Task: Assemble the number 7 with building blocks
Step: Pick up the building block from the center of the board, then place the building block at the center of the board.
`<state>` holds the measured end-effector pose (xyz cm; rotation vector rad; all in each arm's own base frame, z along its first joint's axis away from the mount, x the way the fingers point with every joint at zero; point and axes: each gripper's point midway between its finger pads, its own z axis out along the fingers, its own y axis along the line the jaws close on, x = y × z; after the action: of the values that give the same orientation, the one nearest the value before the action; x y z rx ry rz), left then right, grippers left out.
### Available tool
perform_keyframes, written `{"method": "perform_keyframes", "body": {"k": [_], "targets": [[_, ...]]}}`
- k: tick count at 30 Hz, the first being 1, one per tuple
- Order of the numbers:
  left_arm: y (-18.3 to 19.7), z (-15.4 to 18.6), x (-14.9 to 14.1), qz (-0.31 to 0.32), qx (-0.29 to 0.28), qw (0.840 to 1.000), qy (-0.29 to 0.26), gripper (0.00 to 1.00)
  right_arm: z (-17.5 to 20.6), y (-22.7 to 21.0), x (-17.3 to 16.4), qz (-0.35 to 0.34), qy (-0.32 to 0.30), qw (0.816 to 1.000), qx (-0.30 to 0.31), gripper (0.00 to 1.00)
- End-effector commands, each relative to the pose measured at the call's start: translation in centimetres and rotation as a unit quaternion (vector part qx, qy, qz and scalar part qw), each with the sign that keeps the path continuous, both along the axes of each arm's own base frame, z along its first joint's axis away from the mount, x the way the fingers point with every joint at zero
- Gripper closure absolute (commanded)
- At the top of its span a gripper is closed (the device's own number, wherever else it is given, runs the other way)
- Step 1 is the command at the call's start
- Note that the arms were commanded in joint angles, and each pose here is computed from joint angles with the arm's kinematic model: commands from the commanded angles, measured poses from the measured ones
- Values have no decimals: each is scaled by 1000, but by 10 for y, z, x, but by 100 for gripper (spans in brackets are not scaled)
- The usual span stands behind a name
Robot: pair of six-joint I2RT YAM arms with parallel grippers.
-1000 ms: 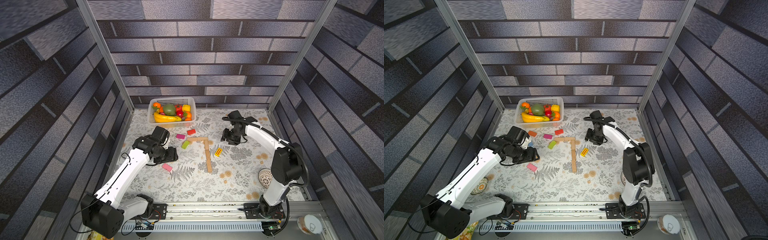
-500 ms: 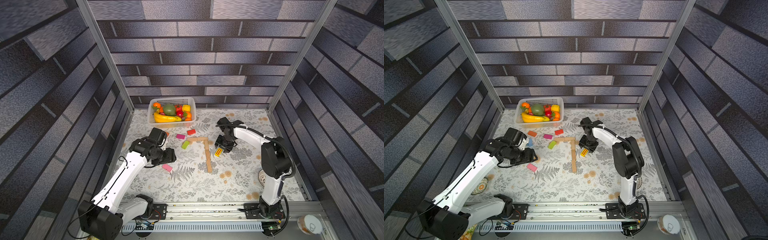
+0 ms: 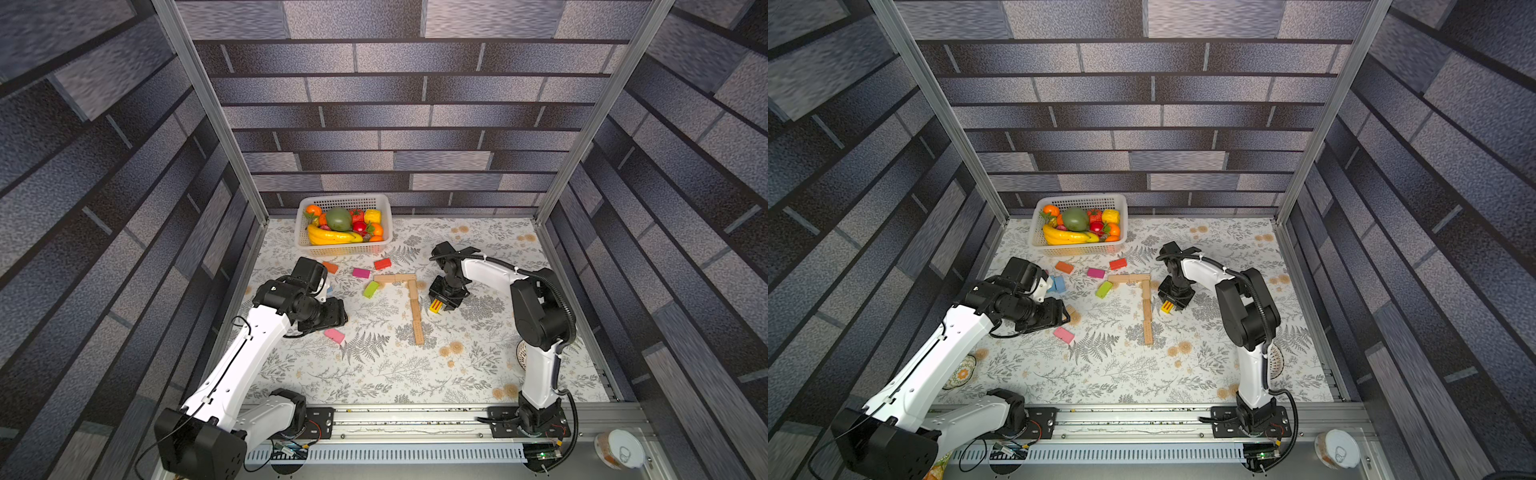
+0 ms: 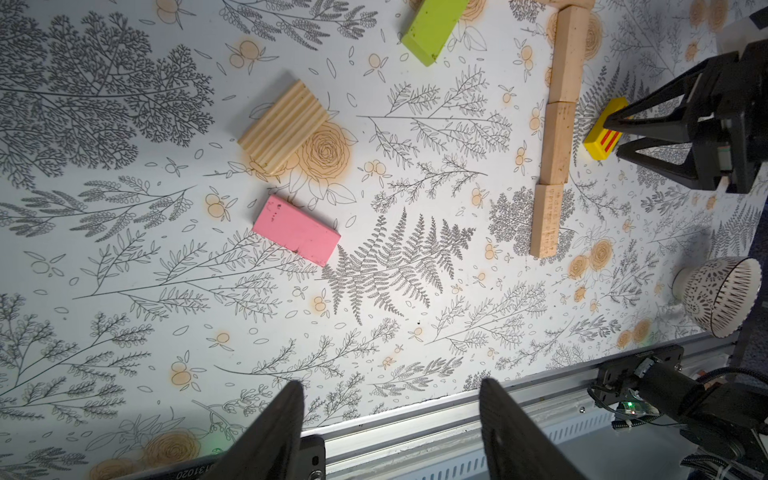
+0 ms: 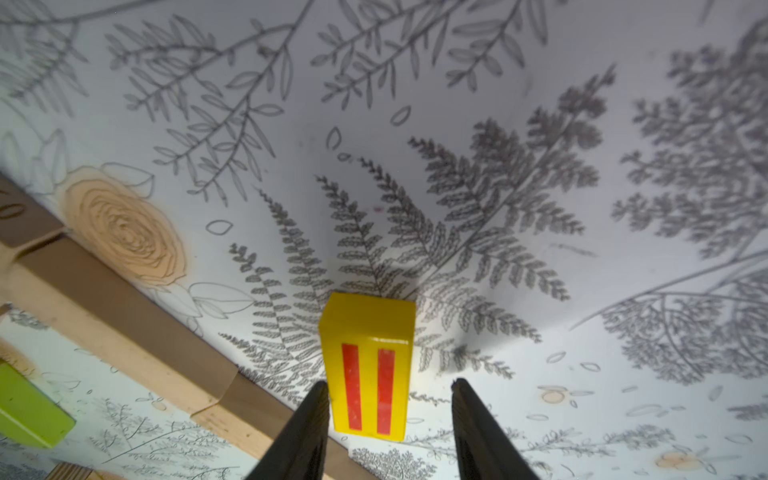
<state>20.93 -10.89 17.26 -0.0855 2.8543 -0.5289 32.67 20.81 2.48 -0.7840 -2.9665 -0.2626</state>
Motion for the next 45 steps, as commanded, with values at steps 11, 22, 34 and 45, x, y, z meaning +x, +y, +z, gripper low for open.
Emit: {"method": "perform_keyframes", "body": {"k": [11, 22, 34, 45], "targets": [[3, -1, -8, -5, -4, 1000, 11, 31, 1, -8, 18, -39, -12, 999, -20, 82], [3, 4, -7, 4, -7, 1000, 10, 31, 32, -9, 89, -287, -63, 955, 45, 82], [7, 0, -13, 10, -20, 1000, 19, 30, 9, 13, 113, -396, -38, 915, 67, 82], [3, -2, -13, 0, -21, 999, 24, 30, -4, 12, 108, -414, -31, 908, 54, 83]]}}
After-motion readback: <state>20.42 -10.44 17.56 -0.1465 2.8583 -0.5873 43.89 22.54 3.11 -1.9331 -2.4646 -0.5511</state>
